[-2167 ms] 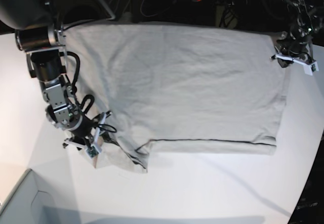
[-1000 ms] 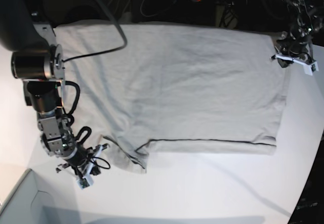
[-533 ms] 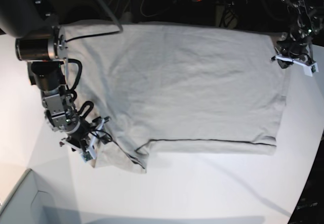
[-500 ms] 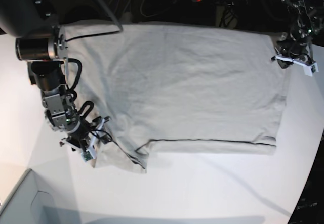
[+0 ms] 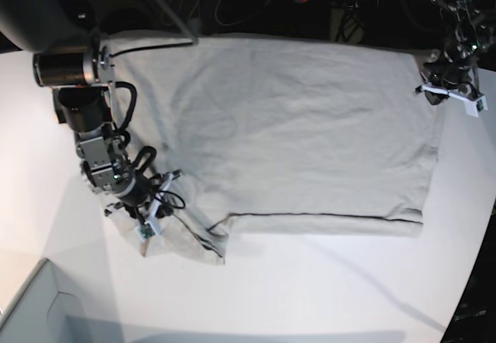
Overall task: Layout the t-shirt on the table in an organized manner, then fold the t-shirt properly
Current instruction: 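Drag the hem corner with the right gripper away from the shirt body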
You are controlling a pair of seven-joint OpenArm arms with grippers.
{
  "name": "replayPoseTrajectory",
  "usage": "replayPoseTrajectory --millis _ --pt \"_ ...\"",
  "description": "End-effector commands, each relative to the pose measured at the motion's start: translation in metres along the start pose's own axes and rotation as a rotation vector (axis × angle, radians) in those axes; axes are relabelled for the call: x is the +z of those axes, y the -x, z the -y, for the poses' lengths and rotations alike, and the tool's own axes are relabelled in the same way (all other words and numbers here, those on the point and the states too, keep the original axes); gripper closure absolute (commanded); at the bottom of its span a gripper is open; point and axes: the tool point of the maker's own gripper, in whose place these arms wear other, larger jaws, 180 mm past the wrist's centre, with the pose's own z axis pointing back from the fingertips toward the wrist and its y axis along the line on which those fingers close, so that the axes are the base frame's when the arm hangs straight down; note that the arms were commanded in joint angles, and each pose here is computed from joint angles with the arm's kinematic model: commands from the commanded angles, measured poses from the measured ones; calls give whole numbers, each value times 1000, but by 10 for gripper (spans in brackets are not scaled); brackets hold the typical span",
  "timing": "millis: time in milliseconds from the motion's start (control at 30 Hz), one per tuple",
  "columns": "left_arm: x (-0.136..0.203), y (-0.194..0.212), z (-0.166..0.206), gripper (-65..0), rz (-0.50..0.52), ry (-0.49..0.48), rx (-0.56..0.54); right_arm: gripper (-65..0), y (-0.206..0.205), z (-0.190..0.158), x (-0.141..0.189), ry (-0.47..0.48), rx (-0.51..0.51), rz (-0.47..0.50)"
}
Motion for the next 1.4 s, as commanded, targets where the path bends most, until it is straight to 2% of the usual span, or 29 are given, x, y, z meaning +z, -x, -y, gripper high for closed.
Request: replayPoseTrajectory --millis 0,33,233,433,767,867,967,1100,1167,1267,1367 --pt "1 10 -4 -138 -52 -13 -11 -23 -32 13 0 19 8 77" --pt "1 10 -4 -138 -52 -13 -11 0 -39 16 0 25 11 86" --pt "1 10 -4 -138 -52 -13 -11 -5 -47 27 0 43 8 80" --pt "1 9 -5 -138 -52 -14 -13 -2 -69 51 6 94 -60 138" --pt "1 9 -5 -138 -52 -14 -13 -6 -184 76 14 127 -15 317" --pt "1 10 -4 -138 -52 -13 -11 -10 -203 81 18 134 -9 351" --pt "1 10 -4 -138 -53 -13 -10 -69 -213 84 20 141 -4 366" --pt "-1 6 -1 -138 -45 -8 -9 -164 -205 100 22 227 -13 349" --pt "-1 3 0 -138 -41 -6 -11 -194 -171 112 24 272 -22 295" --pt "1 -7 5 -138 -16 4 -19 -206 -129 115 24 281 -28 229" --pt "7 -35 19 -138 58 46 -16 -205 -71 119 30 292 -33 142"
